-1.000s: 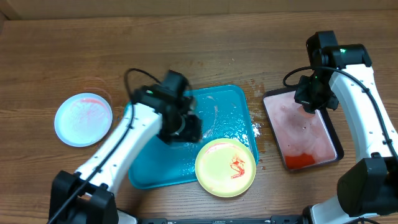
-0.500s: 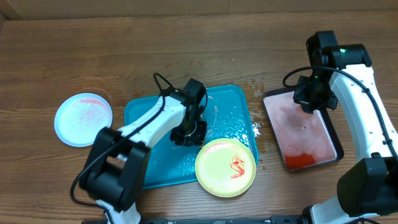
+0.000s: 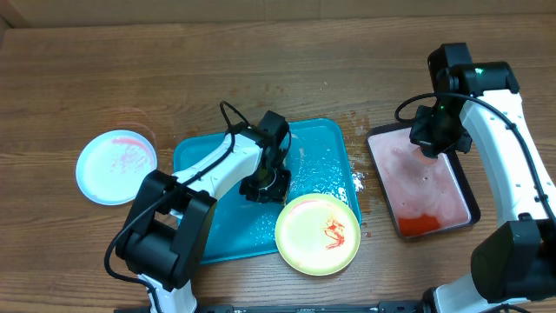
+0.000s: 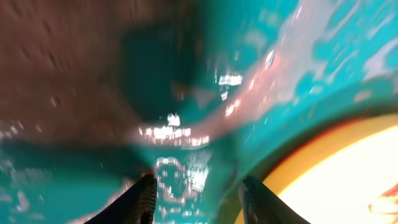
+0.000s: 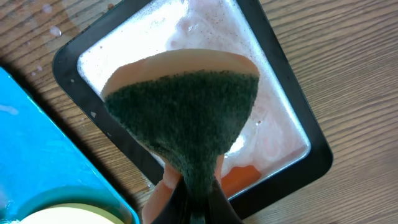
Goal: Clean dirty plates on tray and stack at the side
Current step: 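Reach the left gripper to the yellow plate's rim on the teal tray, then grip the yellow plate rim and drag it to the tray center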
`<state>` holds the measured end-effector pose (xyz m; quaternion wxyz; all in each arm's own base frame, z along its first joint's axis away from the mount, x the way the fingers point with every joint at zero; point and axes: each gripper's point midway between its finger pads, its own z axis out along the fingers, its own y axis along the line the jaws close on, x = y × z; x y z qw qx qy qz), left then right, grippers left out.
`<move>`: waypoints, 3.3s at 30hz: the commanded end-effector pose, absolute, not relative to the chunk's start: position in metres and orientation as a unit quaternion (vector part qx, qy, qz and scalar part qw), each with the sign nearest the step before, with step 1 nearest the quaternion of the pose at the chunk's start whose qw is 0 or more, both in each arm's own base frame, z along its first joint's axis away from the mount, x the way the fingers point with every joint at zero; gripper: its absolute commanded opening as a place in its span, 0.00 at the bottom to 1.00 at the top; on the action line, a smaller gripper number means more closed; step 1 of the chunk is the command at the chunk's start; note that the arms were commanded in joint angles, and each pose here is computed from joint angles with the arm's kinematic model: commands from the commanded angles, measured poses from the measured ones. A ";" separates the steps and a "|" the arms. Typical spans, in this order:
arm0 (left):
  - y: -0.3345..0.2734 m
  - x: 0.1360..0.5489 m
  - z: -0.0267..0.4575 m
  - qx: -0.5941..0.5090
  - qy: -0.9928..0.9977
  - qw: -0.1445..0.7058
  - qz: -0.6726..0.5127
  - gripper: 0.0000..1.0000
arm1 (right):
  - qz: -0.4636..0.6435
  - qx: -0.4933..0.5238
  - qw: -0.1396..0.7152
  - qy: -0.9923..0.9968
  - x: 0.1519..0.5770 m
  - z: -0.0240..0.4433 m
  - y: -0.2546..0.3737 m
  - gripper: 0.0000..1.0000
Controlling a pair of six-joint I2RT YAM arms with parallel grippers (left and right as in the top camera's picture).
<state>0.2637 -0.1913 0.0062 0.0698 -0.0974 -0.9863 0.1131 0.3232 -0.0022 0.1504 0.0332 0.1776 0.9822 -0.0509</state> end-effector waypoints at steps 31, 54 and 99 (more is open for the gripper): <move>-0.197 0.293 0.033 -0.243 -0.958 0.009 0.154 1.00 | -0.047 0.179 0.038 0.982 0.325 0.152 -0.003 0.04; -0.208 0.286 0.038 -0.225 -0.955 0.024 0.191 1.00 | -0.046 0.179 0.034 0.982 0.323 0.152 -0.002 0.04; -0.207 0.222 -0.011 -0.241 -0.941 0.131 0.196 0.82 | -0.040 0.176 0.021 0.983 0.317 0.151 0.001 0.04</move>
